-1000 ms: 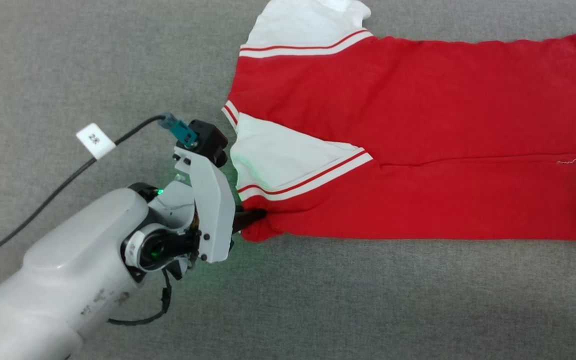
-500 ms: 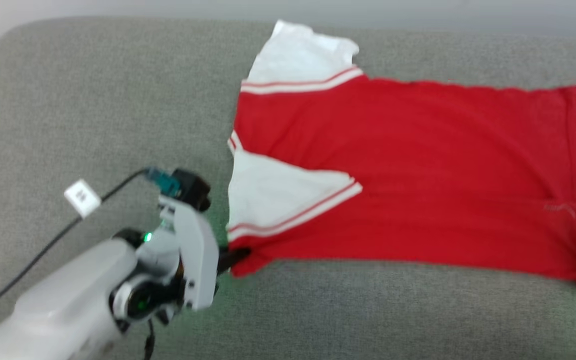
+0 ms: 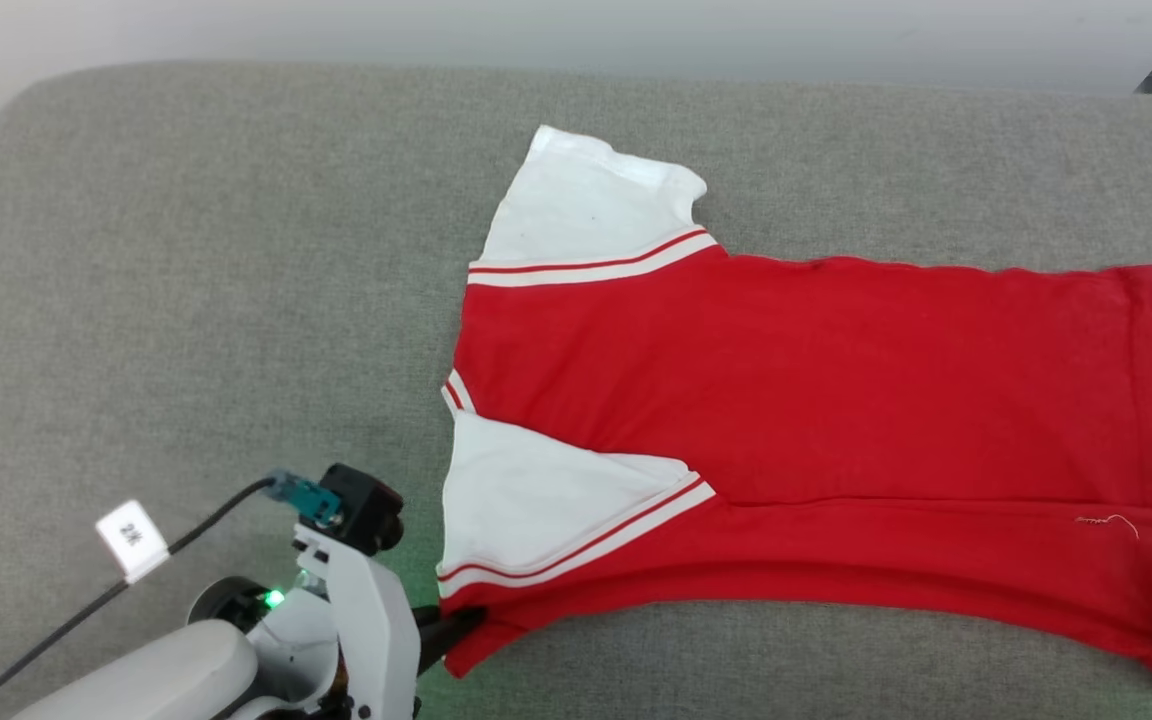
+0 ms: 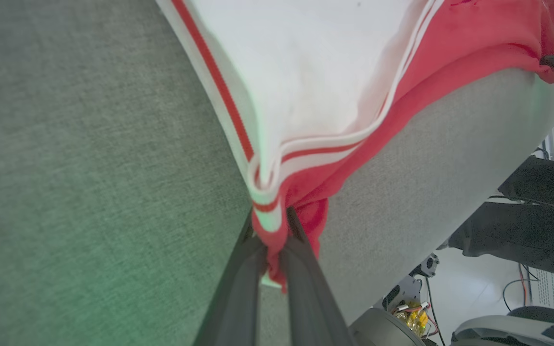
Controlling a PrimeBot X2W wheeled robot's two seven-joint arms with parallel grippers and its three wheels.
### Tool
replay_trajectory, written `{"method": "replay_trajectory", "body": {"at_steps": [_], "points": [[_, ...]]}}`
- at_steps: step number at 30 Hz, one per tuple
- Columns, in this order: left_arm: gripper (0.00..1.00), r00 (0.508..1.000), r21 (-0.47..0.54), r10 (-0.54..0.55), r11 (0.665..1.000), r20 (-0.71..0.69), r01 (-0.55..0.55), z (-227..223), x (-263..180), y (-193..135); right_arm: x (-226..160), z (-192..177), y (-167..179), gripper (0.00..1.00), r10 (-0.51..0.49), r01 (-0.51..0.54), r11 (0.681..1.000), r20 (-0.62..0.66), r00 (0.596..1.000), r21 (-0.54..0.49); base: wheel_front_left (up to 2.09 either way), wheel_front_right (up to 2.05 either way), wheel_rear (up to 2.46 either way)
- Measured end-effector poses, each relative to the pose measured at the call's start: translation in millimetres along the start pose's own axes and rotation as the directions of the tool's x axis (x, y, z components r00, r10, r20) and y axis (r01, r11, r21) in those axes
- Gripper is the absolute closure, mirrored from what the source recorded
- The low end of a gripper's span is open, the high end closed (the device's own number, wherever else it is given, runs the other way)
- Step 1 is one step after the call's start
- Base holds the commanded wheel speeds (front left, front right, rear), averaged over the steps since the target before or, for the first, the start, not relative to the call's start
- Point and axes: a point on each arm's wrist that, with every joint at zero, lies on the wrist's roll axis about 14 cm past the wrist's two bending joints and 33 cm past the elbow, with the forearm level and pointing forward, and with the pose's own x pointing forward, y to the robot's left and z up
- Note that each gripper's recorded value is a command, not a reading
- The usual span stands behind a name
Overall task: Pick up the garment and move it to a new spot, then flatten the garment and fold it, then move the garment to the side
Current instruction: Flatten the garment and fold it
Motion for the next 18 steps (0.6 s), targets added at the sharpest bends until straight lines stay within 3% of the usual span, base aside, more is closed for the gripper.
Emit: {"method": "replay_trajectory", "body": {"at_steps": [1, 2, 3, 4, 5, 12, 18], "points": [[0.94, 1.0, 0.001, 0.003, 1.0, 0.017, -0.003, 2, -1, -1, -1, 1, 1, 0.87, -0.001, 0.002, 1.0, 0.011, 1.0, -0.001, 0.0, 0.0, 0.0], [0.78, 0.999, 0.002, 0.004, 1.0, 0.034, -0.004, 5, -2, -1, -3, 3, 1, 0.63, -0.006, 0.006, 1.0, 0.025, 1.0, -0.001, 0.0, 0.0, 0.0], [0.58, 0.999, 0.002, 0.004, 1.0, 0.047, -0.004, 6, -4, -2, -4, 6, 1, 0.24, -0.008, 0.008, 1.0, 0.042, 0.999, -0.001, 0.0, 0.0, 0.0], [0.21, 0.998, 0.0, 0.004, 1.0, 0.063, -0.004, 8, -5, -2, -6, 10, 2, 0.0, -0.01, 0.01, 1.0, 0.064, 0.998, -0.005, 0.0, 0.0, 0.0], [0.0, 0.996, -0.004, 0.007, 1.0, 0.087, -0.007, 10, -6, -3, -8, 17, 3, 0.0, -0.009, 0.009, 1.0, 0.1, 0.995, -0.001, 0.0, 0.0, 0.0], [0.0, 0.954, -0.068, 0.07, 0.996, 0.293, -0.052, 33, -21, 4, -29, 57, 3, 0.0, -0.039, 0.034, 0.999, 0.326, 0.944, 0.021, 0.0, 0.0, 0.0], [0.0, 0.83, -0.129, 0.189, 0.981, 0.524, -0.141, 62, -43, 23, -41, 98, 5, 0.0, -0.093, 0.095, 0.995, 0.566, 0.819, 0.027, 0.0, 0.0, 0.0]]}}
